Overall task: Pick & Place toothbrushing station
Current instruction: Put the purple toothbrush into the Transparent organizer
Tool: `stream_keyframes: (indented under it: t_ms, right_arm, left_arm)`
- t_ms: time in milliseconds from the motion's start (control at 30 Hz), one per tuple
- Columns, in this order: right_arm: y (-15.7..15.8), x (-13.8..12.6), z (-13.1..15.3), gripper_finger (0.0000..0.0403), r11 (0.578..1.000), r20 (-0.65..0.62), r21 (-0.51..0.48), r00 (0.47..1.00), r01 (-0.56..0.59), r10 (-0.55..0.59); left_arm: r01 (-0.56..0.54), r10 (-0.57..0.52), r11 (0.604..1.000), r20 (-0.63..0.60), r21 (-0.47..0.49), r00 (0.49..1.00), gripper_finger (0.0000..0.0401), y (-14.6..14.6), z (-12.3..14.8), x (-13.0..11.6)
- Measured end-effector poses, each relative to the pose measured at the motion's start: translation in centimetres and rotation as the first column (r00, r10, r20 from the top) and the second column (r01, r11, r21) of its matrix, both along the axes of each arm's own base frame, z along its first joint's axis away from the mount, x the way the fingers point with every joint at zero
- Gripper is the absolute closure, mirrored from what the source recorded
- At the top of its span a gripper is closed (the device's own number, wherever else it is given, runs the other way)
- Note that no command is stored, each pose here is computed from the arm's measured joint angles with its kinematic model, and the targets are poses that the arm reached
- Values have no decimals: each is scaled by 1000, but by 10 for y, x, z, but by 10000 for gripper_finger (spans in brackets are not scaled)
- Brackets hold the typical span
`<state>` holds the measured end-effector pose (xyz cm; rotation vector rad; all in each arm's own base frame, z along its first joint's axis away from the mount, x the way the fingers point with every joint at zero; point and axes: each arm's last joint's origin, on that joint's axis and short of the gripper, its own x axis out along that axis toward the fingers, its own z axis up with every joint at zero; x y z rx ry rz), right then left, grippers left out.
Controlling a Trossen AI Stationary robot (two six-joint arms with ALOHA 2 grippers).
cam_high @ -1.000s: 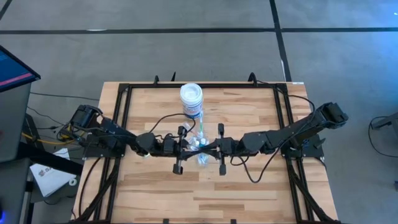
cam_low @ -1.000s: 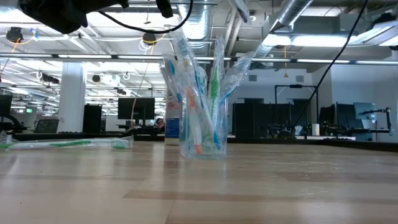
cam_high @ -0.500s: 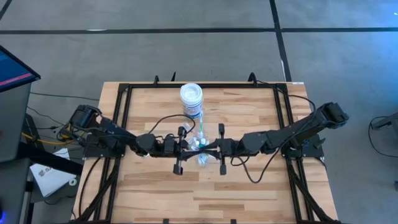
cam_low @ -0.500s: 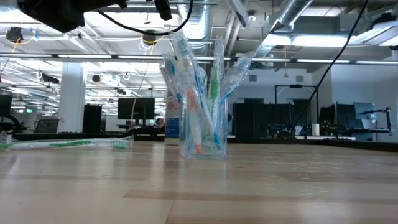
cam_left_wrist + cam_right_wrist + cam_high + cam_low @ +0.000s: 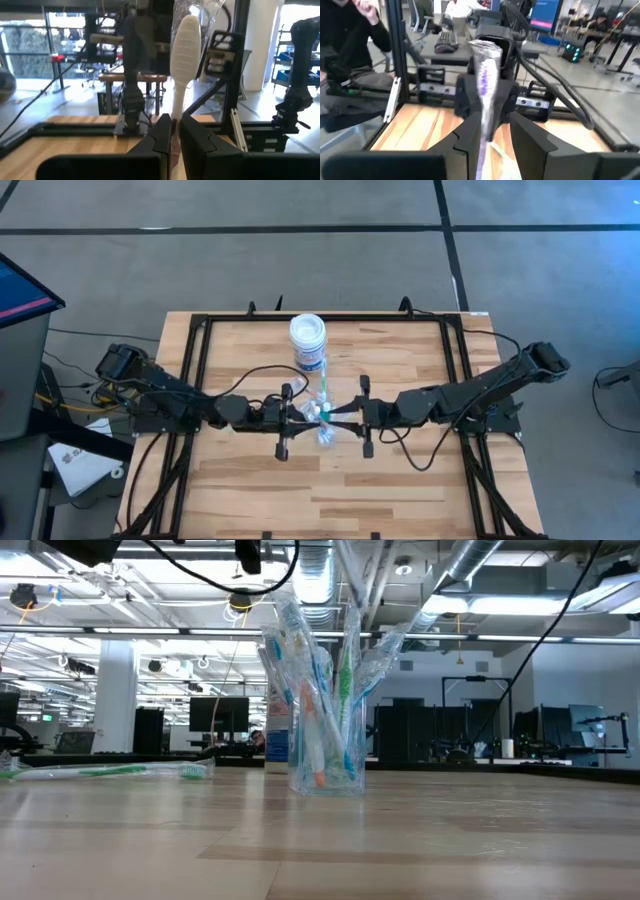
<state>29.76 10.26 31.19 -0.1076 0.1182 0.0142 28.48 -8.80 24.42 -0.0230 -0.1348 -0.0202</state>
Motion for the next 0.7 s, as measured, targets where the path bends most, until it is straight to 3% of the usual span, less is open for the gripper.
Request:
stream_keyframes:
  t_ms: [267,700]
  right_arm:
    - [1,-17,2,304,999,-99,34,995,-8,11]
    - [3,-21,-6,305,999,-185,40,983,-5,13]
  left_arm:
    - [-15,13,999,-52,-46,999,391,2,-5,1]
    - [-18,9,998,-134,-64,991,391,2,-13,1]
